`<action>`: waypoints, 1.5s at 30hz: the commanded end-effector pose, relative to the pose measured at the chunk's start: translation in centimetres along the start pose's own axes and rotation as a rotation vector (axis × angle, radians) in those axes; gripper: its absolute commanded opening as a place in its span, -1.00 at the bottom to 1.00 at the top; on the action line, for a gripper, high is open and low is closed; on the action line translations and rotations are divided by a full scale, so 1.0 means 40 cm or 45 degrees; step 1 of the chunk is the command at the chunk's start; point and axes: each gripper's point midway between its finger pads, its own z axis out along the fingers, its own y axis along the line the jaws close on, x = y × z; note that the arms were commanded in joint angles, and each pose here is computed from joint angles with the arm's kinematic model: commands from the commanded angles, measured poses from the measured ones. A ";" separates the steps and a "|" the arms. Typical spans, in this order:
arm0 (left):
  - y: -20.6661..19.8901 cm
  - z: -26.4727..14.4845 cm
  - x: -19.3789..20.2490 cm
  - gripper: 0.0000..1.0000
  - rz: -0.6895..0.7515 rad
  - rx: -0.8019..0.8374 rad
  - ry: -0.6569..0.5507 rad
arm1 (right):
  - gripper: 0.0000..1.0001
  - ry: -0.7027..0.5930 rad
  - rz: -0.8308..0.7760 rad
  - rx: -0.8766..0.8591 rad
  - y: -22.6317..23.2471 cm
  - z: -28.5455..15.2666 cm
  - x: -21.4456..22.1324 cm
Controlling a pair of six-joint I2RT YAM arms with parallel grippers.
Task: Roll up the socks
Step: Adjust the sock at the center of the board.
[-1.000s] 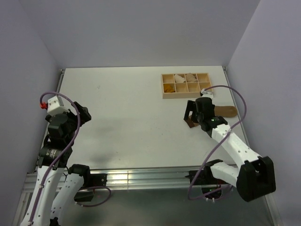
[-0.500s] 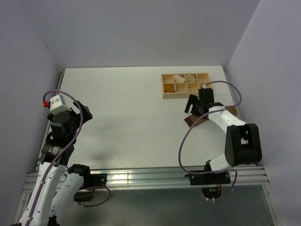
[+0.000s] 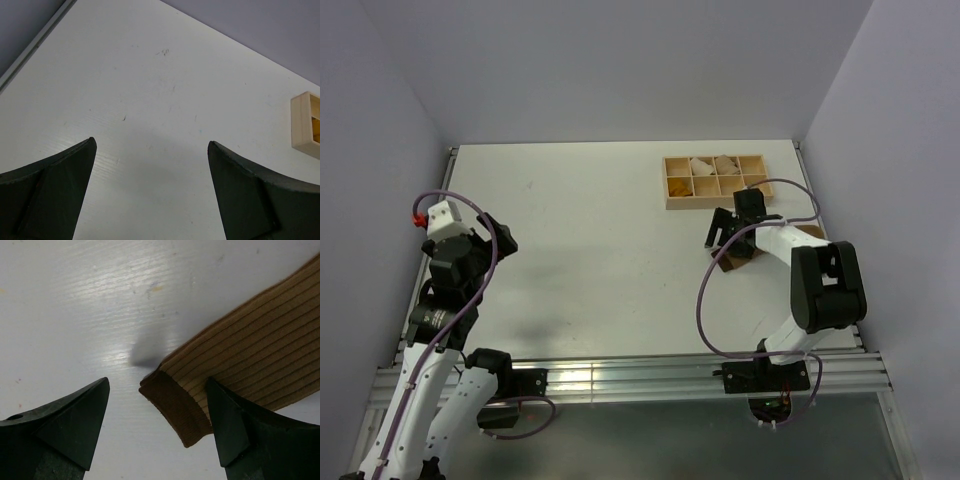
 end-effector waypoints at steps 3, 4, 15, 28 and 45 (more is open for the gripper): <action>0.004 0.001 -0.018 0.99 0.007 -0.014 -0.048 | 0.69 0.065 -0.033 -0.067 0.081 0.009 0.034; 0.005 0.000 -0.019 0.99 0.004 -0.017 -0.052 | 0.69 0.081 -0.064 -0.087 0.108 0.011 0.053; 0.008 -0.009 -0.028 0.99 -0.006 -0.017 -0.074 | 0.66 0.341 -0.405 -0.338 0.434 0.021 0.322; 0.010 -0.010 -0.028 0.99 -0.009 -0.022 -0.076 | 0.68 0.396 -1.059 -0.636 0.766 -0.142 0.524; 0.011 -0.003 -0.021 0.99 -0.002 -0.032 -0.061 | 0.61 -0.058 -0.733 -0.285 0.539 -0.108 0.083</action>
